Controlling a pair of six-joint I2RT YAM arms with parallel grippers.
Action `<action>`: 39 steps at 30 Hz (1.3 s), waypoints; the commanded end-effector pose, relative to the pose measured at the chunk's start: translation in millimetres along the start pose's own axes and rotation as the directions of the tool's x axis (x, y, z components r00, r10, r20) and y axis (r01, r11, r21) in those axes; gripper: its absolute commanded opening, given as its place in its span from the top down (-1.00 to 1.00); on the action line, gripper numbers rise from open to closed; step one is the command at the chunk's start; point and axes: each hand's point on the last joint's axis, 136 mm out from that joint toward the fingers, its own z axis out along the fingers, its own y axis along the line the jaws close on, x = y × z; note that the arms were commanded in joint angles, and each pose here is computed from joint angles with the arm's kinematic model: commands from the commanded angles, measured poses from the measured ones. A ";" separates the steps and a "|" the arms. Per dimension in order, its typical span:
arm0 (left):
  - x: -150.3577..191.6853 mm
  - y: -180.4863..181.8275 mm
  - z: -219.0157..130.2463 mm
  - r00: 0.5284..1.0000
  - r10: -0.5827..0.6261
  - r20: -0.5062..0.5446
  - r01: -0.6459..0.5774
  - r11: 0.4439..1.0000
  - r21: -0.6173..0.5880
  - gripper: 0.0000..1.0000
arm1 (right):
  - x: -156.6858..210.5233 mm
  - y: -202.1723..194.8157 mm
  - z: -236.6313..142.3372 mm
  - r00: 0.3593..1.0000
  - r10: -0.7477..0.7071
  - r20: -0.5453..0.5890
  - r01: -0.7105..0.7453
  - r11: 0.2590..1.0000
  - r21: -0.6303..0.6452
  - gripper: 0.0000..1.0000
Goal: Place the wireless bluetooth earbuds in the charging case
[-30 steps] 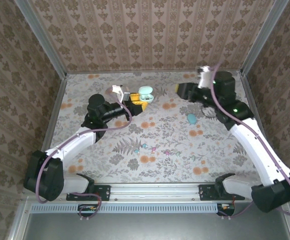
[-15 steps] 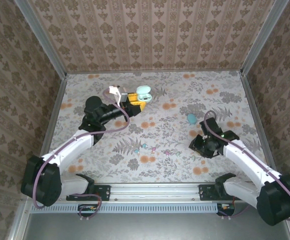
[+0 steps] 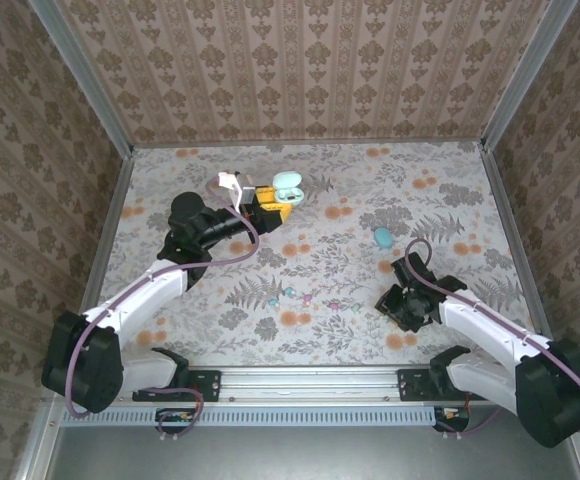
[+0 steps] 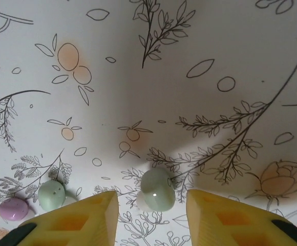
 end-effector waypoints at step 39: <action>-8.7 -3.7 -3.8 0.999 0.049 0.011 -0.049 0.999 -0.009 0.42 | -6.0 55.9 2.4 0.995 -0.088 -0.041 0.085 0.993 -0.081 0.22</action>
